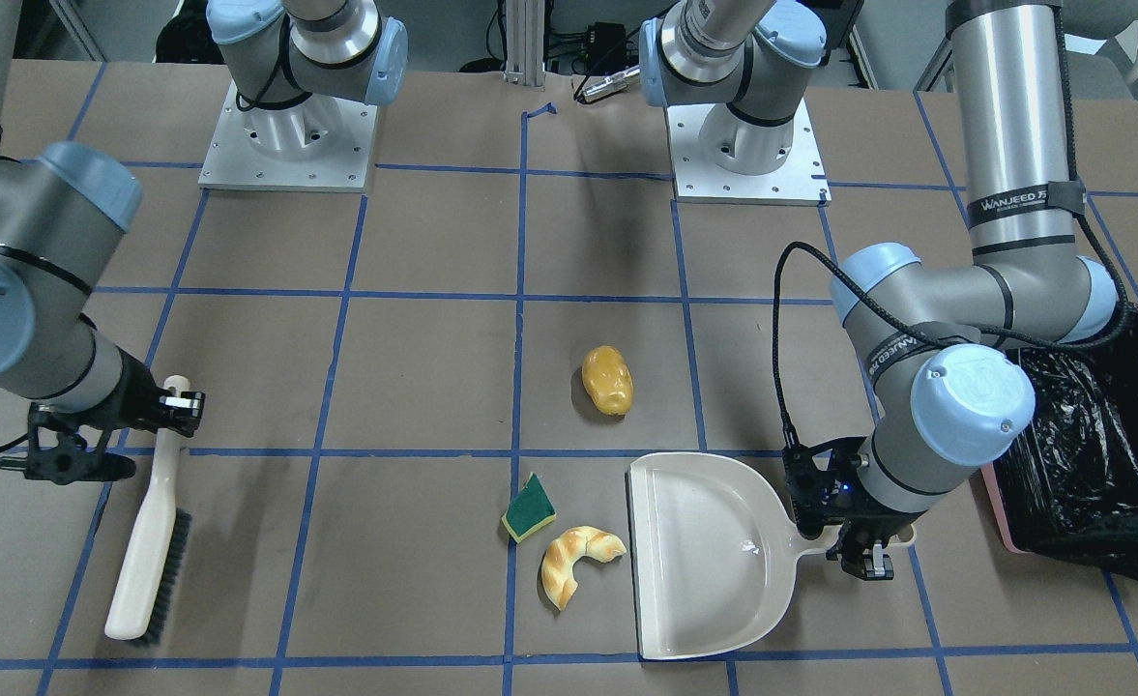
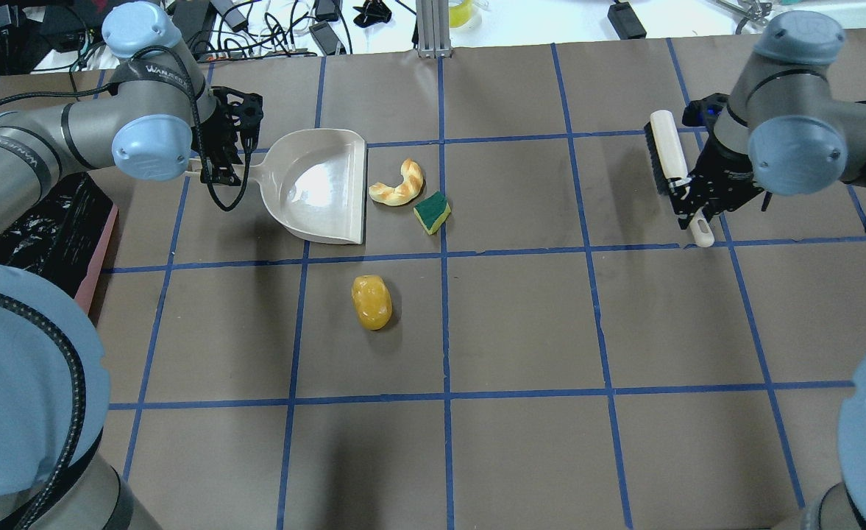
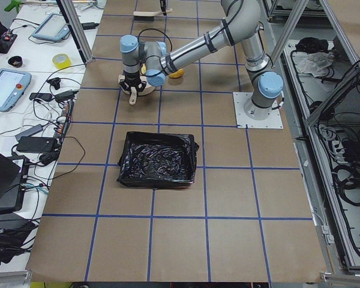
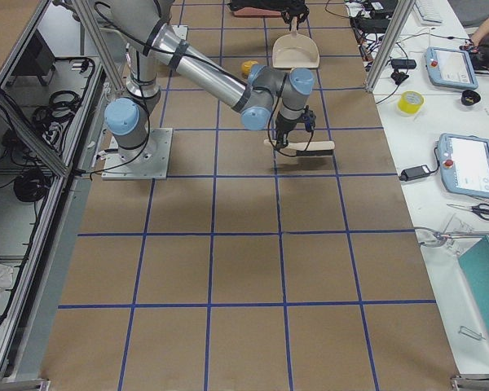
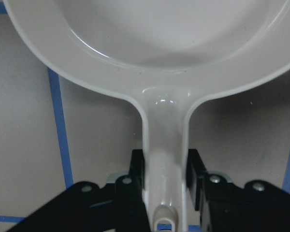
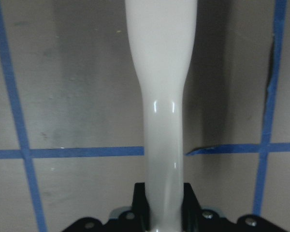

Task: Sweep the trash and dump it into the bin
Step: 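Move the brush with the right gripper toward the sponge and peel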

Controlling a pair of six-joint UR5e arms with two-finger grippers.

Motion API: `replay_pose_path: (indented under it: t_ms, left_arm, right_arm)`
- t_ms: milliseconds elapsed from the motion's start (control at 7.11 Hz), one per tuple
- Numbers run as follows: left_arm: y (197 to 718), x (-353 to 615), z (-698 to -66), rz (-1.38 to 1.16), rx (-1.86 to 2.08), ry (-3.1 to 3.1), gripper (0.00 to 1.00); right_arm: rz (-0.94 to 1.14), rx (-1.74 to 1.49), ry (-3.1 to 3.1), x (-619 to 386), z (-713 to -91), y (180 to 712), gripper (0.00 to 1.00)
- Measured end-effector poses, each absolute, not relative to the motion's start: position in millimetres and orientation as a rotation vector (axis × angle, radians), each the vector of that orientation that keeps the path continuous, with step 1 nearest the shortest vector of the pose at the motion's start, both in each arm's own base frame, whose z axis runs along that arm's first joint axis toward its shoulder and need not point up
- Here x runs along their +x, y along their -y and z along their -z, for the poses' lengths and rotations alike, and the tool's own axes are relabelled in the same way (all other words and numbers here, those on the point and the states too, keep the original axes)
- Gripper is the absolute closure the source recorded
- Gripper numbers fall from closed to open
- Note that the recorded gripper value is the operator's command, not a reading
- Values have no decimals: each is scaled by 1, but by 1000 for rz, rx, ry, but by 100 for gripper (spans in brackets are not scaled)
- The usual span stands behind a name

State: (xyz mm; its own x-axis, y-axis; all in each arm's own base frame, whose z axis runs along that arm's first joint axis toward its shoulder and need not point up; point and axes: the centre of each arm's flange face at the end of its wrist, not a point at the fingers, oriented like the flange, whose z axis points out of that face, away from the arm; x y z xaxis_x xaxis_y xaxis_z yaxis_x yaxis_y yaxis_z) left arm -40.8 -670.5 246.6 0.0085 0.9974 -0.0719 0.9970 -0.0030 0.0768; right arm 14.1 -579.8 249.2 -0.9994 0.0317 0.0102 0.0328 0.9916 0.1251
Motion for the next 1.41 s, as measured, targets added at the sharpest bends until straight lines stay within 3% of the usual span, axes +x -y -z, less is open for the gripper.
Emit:
replay_pose_path:
  t_ms: [844, 1407]
  left_arm:
    - [670, -46, -241, -32, 2149, -2123, 100]
    - [670, -46, -240, -32, 2152, -2123, 100]
  right_arm:
    - [240, -372, 3142, 249, -248, 526, 100]
    - [289, -468, 3160, 326, -245, 499, 100]
